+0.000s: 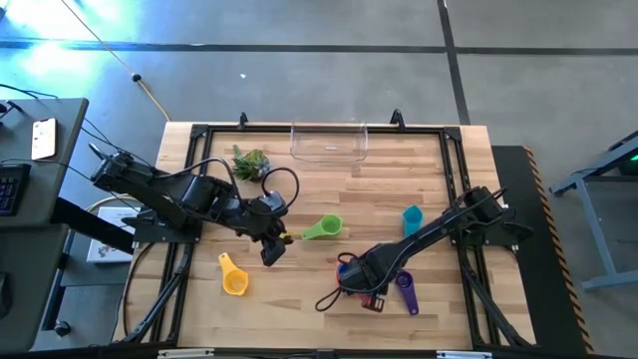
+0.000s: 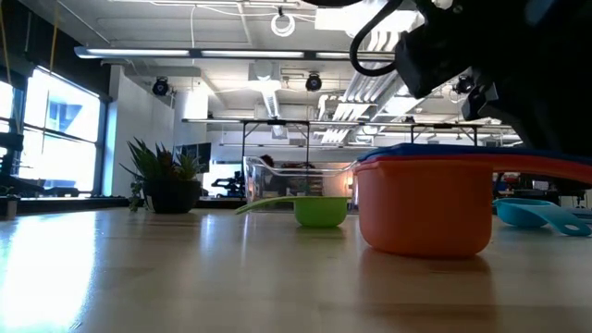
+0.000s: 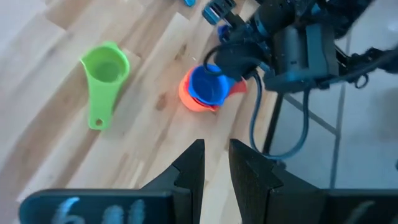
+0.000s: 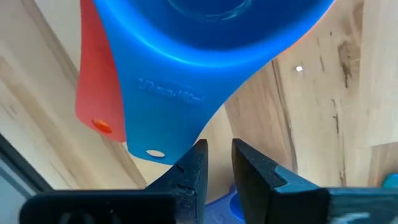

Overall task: Nest measuring cups in basket
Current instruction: Stack the blue measuring cup into the red measuring cup

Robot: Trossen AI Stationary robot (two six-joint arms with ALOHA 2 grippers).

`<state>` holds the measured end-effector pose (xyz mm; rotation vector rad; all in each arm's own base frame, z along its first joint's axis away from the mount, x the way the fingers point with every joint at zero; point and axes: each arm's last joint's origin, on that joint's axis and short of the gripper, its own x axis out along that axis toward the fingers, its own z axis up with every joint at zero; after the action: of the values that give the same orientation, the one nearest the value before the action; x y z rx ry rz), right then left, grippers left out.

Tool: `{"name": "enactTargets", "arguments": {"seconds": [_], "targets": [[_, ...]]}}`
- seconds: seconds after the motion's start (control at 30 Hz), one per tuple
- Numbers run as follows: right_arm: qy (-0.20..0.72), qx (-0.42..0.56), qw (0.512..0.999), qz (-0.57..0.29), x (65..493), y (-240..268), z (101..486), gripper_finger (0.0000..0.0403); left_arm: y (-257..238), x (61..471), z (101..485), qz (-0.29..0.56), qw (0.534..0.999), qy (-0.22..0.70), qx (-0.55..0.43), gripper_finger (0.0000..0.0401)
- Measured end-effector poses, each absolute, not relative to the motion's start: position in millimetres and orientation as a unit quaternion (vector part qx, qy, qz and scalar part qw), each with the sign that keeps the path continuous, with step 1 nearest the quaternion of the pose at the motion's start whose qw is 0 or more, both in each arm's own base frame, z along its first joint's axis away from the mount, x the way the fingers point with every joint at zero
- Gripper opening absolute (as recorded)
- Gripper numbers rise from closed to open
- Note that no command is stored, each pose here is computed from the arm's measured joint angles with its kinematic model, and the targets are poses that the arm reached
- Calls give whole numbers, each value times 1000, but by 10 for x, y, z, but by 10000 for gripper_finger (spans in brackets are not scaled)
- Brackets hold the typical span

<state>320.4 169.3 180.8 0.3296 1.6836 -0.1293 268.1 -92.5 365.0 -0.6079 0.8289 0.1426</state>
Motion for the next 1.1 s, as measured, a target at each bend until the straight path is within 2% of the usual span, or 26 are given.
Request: {"name": "enactTargets", "arguments": {"seconds": [0.13, 0.3, 0.67, 1.1], "targets": [[740, 158, 653, -48, 3219, 1708, 1811, 61, -1080, 2701, 3576, 49, 865, 415, -276, 62], [714, 181, 675, -41, 3292, 1743, 1813, 61, -1322, 2769, 3398, 39, 856, 447, -258, 62], [675, 227, 700, -58, 3390, 1771, 1824, 61, -1790, 2914, 2872, 61, 820, 520, -231, 62], [637, 300, 702, -105, 3469, 1782, 1841, 61, -1983, 3125, 2299, 108, 795, 564, -197, 62]]}}
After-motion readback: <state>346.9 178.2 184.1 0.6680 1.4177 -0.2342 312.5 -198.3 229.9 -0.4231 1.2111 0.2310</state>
